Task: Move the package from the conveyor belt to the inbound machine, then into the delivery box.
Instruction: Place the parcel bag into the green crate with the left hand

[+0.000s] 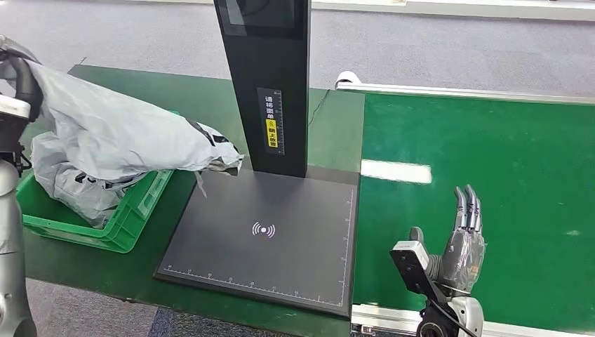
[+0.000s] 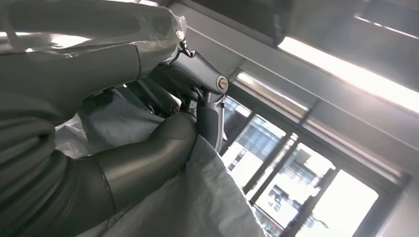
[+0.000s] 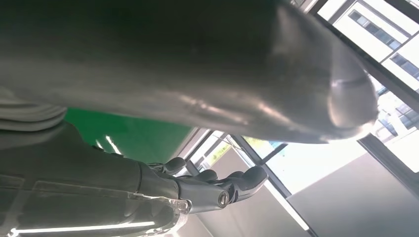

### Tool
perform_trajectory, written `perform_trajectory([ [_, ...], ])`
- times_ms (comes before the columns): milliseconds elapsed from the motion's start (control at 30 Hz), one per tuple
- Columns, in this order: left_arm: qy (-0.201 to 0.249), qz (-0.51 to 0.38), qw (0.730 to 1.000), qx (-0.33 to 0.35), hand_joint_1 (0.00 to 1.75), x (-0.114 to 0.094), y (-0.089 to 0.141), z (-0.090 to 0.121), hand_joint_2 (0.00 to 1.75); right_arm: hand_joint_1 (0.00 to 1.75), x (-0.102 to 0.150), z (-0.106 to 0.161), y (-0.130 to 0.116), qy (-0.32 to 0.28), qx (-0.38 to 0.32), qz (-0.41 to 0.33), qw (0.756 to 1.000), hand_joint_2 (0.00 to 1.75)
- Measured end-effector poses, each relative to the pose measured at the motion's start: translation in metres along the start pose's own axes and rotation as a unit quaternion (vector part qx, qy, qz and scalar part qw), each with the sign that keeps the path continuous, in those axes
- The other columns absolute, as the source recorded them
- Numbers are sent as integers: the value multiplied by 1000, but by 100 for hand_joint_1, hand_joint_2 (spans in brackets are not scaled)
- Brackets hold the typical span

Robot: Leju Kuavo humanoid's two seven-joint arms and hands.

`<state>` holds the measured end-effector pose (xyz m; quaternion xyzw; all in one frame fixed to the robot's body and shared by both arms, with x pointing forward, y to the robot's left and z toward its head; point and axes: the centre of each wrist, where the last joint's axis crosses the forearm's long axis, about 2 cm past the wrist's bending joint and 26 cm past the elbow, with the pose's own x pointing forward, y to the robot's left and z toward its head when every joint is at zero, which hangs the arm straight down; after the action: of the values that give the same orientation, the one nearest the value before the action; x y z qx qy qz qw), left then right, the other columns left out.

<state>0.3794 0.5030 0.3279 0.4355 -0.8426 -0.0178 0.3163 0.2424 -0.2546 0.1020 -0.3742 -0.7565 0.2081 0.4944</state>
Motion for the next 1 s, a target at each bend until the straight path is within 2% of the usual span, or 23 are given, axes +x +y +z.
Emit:
perform_trajectory([
  [267,78,-18,994,78,175,-41,38,-11,175,0,1,0,1,-1,5,-1,1000,0],
  [533,168,-107,974,107,175,-87,67,15,175,0,3,3,2,4,16,-3,1000,0],
  [700,219,-136,961,104,175,-105,71,36,175,0,4,5,2,3,20,-3,1000,0],
  [1000,270,-157,946,83,175,-117,68,57,175,0,6,6,2,3,21,-4,1000,0],
])
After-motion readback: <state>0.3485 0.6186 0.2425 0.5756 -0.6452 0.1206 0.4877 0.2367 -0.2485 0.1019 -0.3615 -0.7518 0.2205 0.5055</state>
